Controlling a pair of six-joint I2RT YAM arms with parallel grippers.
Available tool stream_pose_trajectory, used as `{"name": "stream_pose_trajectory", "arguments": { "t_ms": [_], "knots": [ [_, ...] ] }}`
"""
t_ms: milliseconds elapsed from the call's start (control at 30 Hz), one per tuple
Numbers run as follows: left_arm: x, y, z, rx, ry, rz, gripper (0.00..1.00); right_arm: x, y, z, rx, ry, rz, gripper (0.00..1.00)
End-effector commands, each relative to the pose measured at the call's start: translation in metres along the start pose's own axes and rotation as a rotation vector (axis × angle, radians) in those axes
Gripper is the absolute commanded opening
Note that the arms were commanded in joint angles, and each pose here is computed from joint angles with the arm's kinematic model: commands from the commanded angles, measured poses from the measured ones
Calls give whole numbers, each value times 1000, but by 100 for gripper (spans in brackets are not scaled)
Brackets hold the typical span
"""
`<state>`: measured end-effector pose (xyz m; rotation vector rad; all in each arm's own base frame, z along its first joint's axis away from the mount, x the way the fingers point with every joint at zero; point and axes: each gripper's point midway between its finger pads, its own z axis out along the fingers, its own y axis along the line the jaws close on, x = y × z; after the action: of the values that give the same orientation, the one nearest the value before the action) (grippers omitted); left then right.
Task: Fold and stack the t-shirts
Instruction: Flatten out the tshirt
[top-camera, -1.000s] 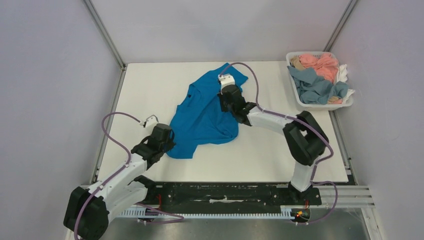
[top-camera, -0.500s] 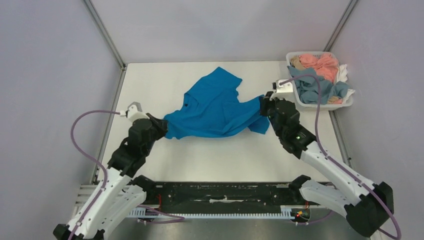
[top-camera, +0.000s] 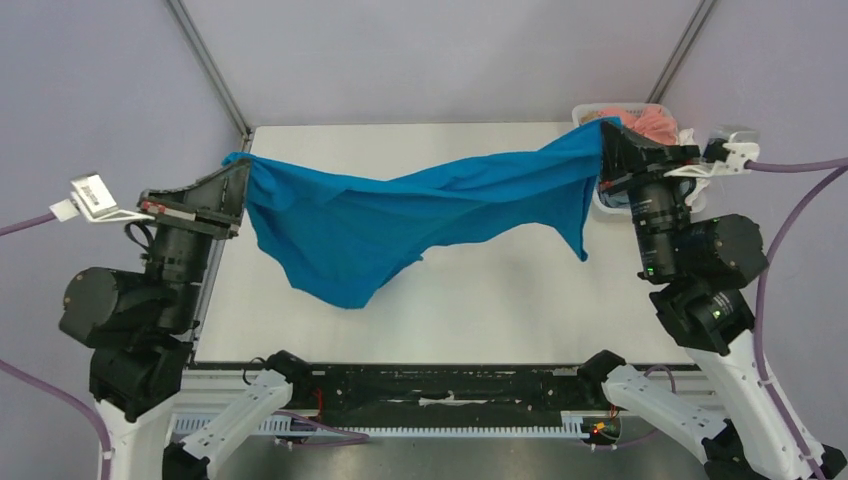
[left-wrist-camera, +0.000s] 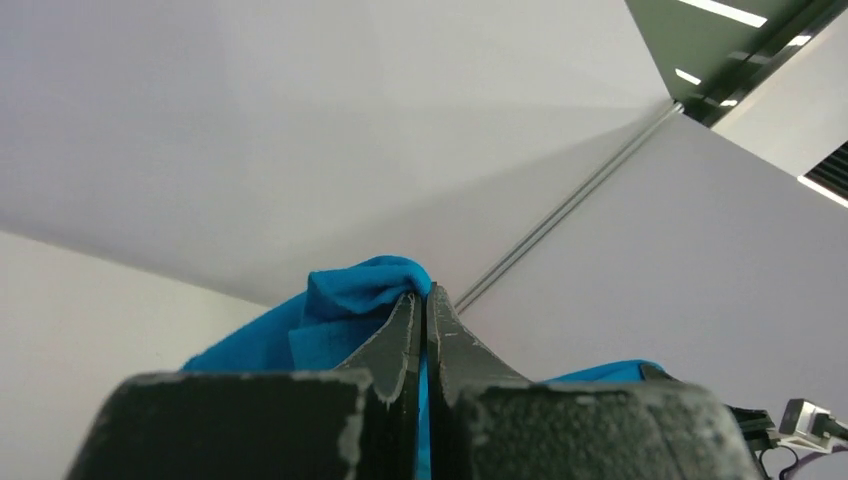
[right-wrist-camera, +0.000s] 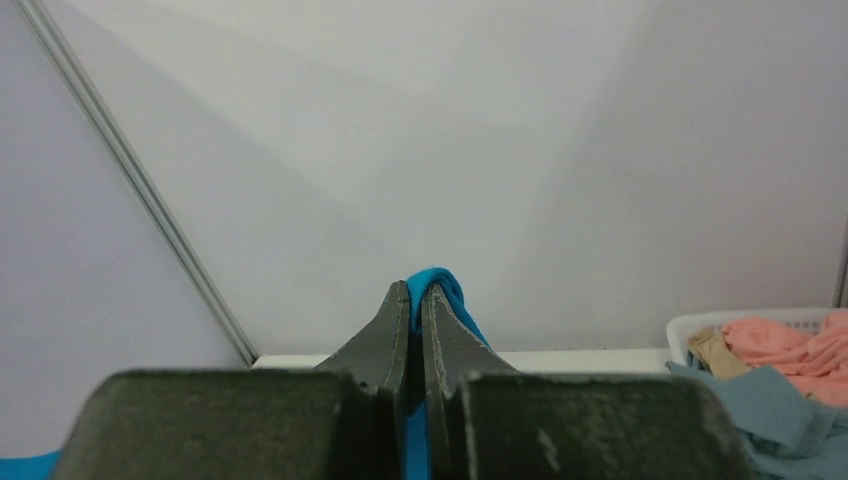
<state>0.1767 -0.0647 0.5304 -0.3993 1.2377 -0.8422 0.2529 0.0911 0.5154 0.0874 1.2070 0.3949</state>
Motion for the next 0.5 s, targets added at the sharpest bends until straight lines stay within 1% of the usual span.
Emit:
{"name": "stream_pose_trajectory", "arguments": {
  "t_ms": [0, 67, 133, 200, 267, 333, 433, 467],
  "knots": [
    [-21, -17, 19, 9, -33, 90, 2, -10, -8, 4, 52, 17, -65, 0],
    [-27, -11, 32, -50, -61, 119, 2, -8, -13, 10, 88, 26, -98, 0],
    [-28, -3, 50, -112, -79, 155, 2, 4, -16, 20, 117, 56, -135, 0],
    [-20, 12, 75, -198, -78, 204, 2, 21, -19, 32, 150, 95, -177, 0],
    [-4, 36, 106, -312, -60, 267, 2, 43, -25, 49, 194, 135, -208, 0],
    [9, 54, 135, -398, -51, 331, 2, 66, -34, 73, 218, 177, -244, 0],
    [22, 71, 184, -446, -35, 399, 2, 87, -40, 113, 178, 196, -241, 0],
    [23, 75, 199, -443, -32, 413, 2, 86, -43, 126, 178, 181, -238, 0]
  ]
}}
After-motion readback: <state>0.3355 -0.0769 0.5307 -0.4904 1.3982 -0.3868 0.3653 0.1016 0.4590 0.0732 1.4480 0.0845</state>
